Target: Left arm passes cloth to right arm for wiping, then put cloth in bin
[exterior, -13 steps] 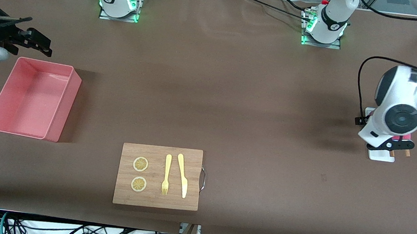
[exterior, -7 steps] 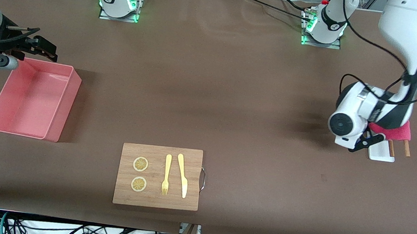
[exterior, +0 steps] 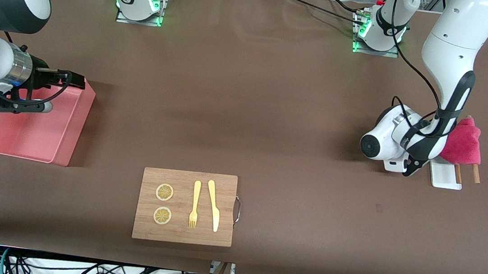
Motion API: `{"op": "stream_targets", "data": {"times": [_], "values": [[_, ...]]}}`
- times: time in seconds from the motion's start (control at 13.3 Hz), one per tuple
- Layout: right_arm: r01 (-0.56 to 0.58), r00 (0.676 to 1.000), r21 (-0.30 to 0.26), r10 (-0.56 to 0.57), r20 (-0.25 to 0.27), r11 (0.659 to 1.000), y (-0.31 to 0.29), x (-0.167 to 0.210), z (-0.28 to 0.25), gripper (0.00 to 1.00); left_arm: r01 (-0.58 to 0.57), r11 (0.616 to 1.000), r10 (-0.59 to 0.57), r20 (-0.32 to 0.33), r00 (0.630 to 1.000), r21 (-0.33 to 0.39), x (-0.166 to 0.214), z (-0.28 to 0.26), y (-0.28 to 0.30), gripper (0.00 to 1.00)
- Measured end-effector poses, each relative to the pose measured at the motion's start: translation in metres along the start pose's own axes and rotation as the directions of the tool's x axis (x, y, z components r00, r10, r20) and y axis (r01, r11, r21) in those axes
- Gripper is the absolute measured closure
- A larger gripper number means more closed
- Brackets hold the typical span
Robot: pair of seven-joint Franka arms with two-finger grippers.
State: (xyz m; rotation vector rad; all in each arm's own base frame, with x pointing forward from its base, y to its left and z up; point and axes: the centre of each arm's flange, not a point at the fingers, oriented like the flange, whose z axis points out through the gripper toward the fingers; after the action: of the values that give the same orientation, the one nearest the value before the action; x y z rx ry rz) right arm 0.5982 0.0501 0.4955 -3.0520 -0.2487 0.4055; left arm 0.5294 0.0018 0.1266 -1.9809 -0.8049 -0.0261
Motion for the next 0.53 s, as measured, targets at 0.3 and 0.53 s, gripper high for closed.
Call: {"op": "stream_targets", "data": {"times": [0.3, 0.53], "values": [[0.239, 0.971, 0.206, -0.232, -0.054, 0.949, -0.015, -0.001, 0.009, 0.0, 0.05, 0.999, -0.049, -0.014, 0.999, 0.022, -0.001, 0.005, -0.003, 0.11], [0.448, 0.894, 0.282, -0.422, -0.152, 0.848, -0.019, 0.002, 0.02, 0.0, 0.069, 0.997, -0.068, -0.022, 0.997, 0.046, 0.003, 0.011, -0.007, 0.11]]}}
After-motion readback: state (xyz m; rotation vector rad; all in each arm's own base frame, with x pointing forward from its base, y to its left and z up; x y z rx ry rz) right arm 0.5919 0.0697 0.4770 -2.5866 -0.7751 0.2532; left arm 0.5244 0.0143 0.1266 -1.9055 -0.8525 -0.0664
